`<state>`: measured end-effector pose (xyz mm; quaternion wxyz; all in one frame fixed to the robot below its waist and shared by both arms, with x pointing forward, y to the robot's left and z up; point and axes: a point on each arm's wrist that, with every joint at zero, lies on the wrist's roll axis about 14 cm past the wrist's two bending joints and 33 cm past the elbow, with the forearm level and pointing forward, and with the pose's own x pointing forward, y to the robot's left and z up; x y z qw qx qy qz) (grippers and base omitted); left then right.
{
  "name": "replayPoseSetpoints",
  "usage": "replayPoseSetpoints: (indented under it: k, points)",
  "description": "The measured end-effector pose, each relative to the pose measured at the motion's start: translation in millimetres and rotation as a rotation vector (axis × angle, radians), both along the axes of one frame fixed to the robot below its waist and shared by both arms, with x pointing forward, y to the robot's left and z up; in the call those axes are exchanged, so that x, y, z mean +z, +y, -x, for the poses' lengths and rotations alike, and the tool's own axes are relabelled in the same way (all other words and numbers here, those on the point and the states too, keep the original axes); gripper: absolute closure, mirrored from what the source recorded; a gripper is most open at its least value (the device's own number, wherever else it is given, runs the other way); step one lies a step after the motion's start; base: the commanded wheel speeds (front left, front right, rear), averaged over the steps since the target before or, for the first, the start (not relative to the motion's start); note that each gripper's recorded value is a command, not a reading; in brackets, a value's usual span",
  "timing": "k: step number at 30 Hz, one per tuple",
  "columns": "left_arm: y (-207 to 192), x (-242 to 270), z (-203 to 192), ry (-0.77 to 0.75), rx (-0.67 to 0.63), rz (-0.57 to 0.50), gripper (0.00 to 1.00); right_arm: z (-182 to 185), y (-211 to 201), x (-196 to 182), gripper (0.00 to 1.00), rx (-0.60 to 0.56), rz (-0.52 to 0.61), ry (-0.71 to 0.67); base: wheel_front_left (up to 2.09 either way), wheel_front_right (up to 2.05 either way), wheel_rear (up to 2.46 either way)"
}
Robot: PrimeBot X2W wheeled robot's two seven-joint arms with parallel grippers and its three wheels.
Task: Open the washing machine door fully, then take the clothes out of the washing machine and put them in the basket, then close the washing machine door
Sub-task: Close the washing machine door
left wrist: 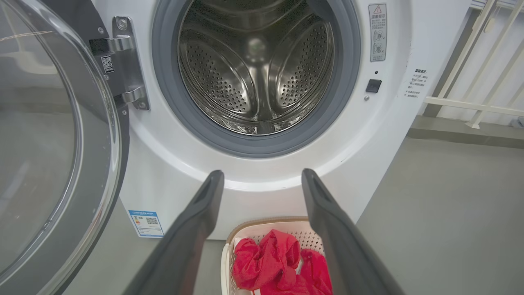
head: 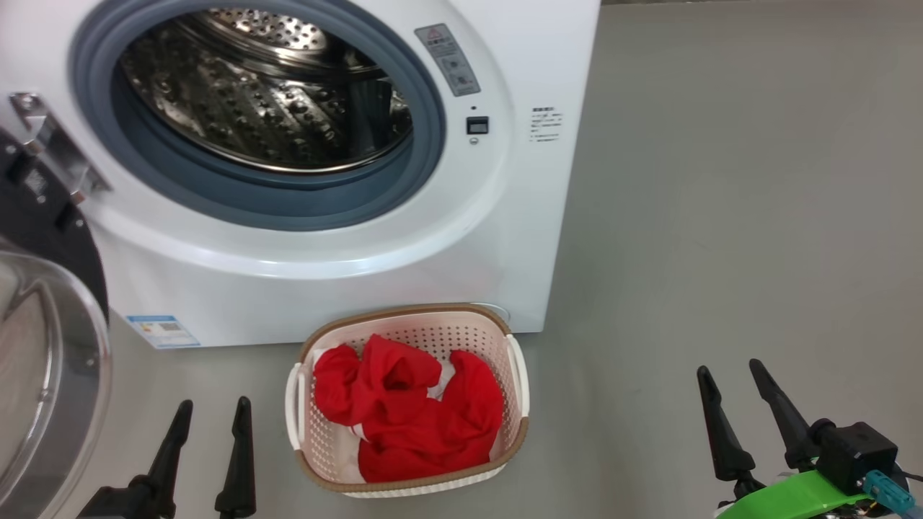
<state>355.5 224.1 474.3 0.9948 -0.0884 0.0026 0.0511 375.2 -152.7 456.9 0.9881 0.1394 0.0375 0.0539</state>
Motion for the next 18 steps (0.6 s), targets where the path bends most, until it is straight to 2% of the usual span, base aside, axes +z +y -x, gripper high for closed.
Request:
replayPoseSetpoints:
  k: [10, 18]
  points:
    - [27, -5, 27, 0.007, 0.109, 0.068, 0.00, -11, 38, 0, 0.00, 0.130, 0.009, -0.004, 0.00, 0.00, 0.00]
    - [51, -8, 62, 0.012, 0.226, 0.101, 0.00, -15, 85, 1, 0.00, 0.275, 0.008, -0.010, 0.00, 0.00, 0.00]
